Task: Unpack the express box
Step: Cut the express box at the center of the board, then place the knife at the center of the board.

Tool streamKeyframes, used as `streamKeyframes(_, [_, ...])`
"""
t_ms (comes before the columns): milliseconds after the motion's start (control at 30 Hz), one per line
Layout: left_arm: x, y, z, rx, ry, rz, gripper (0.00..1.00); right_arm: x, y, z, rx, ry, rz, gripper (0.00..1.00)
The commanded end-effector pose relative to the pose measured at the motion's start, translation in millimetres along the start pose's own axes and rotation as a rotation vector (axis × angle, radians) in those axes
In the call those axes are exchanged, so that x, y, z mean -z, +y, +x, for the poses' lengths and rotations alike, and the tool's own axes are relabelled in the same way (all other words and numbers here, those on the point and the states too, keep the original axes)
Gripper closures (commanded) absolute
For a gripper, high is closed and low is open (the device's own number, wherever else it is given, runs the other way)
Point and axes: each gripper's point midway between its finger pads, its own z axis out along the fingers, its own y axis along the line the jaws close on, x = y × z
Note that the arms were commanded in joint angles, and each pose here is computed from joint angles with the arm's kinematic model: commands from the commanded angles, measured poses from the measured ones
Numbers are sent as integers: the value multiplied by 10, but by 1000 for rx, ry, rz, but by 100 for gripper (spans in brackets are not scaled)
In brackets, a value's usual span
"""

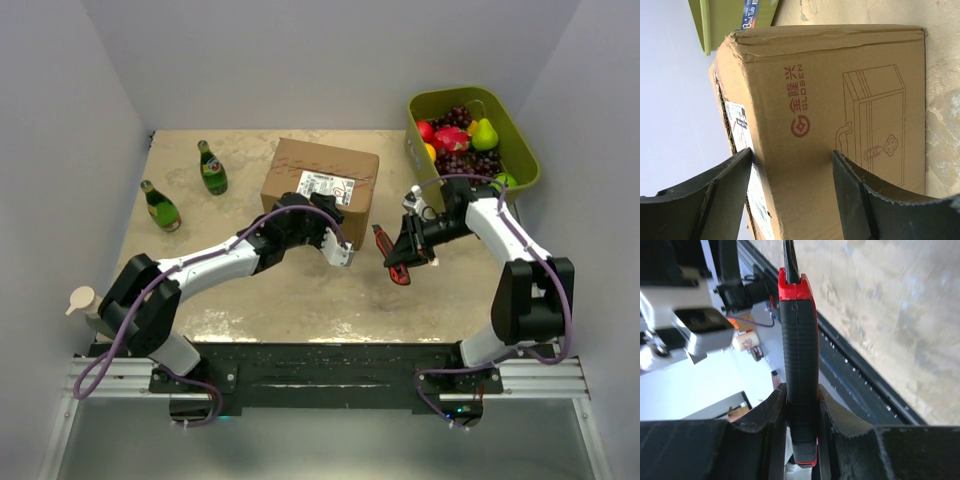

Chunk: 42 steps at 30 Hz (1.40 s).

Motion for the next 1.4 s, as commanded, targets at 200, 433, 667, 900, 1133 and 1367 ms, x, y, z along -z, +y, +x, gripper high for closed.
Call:
streamKeyframes(200, [145,-132,-117,382,4,74,22,710,803,-495,612,-366,171,100])
streamKeyframes(433, [686,913,-719,742,-187,-167,15,1440,1243,-996,685,-1058,279,100])
streamKeyframes(667, [839,1050,-1195,775,-311,-148,13,1426,1218,-1106,573,-1058,254,100])
streamKeyframes(900, [864,729,-1037,653,-236,-117,13,1242,996,-650,869,-903,368,100])
streamKeyframes(1133, [1127,315,-659,795,-147,-82,11,755,172,-225,1048,-603,487,100])
streamKeyframes(1367, [1213,-84,-402,1051,-71,-7,8,416,-359,-248,1146,-471,644,100])
